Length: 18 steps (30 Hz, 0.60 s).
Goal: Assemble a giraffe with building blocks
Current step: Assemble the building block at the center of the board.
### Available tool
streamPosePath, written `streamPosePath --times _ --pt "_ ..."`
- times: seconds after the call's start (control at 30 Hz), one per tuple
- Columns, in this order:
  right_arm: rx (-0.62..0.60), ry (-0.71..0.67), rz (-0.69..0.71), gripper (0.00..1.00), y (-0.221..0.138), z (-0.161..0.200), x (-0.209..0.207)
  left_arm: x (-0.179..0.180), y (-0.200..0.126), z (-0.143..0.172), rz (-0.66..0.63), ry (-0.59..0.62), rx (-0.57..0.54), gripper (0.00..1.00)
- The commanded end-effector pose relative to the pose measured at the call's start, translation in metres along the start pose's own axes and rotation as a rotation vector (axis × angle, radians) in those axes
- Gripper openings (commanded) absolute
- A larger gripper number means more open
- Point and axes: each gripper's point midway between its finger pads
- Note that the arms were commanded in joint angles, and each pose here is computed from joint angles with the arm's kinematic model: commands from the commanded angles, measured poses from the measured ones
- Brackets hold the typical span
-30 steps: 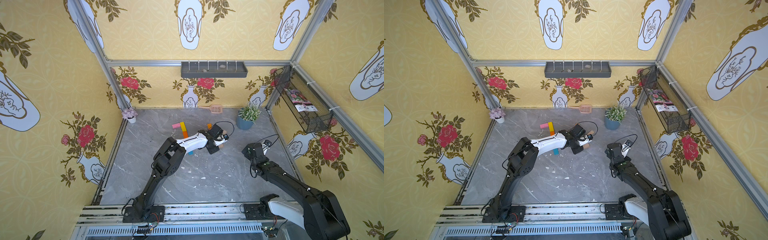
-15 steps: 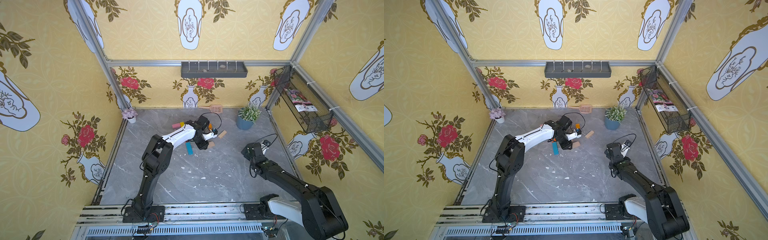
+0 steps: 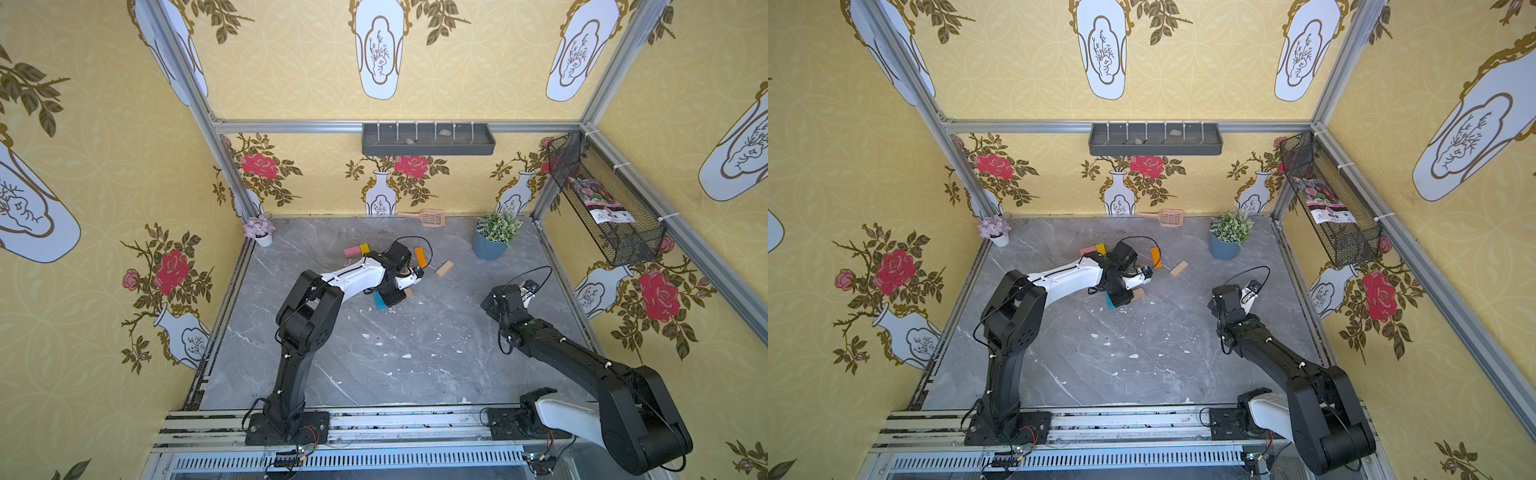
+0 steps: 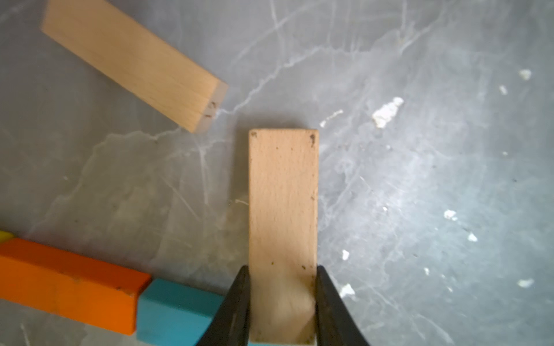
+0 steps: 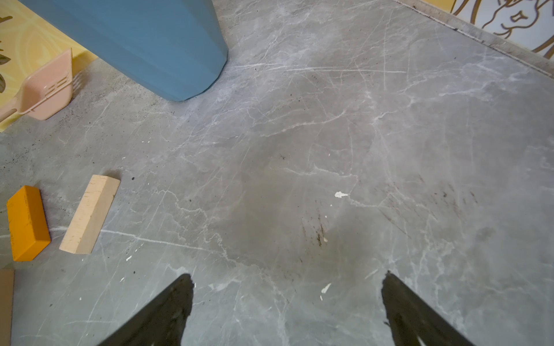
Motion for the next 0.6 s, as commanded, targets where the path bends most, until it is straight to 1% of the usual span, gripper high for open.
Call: streamPosePath --times 0.0,0.17,0.4,0.57 --pt "-0.027 0.015 -0.026 0.98 -0.001 -0.008 0.007 0.015 0.005 -0.011 -0.078 -0.020 -0.039 0.11" --pt "-0.028 0.016 -0.026 0.98 -0.001 -0.009 0.008 0.011 0.010 -0.010 -0.061 -0.005 -0.048 0.11" --pt "-0.026 0.014 -0.030 0.97 0.000 -0.009 0.008 -0.010 0.009 0.003 0.031 0.048 -0.049 0.12" --pt "-0.023 0.014 -0.031 0.98 0.001 -0.008 0.009 -0.015 0.009 0.005 0.069 0.050 -0.047 0.12"
Point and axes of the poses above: each gripper's point midway between its finger pads, its own y axis out along the fingers, its own x axis along the line the jaws close on, z = x × y, and after that the axes turned 2 degrees about -y, right-handed
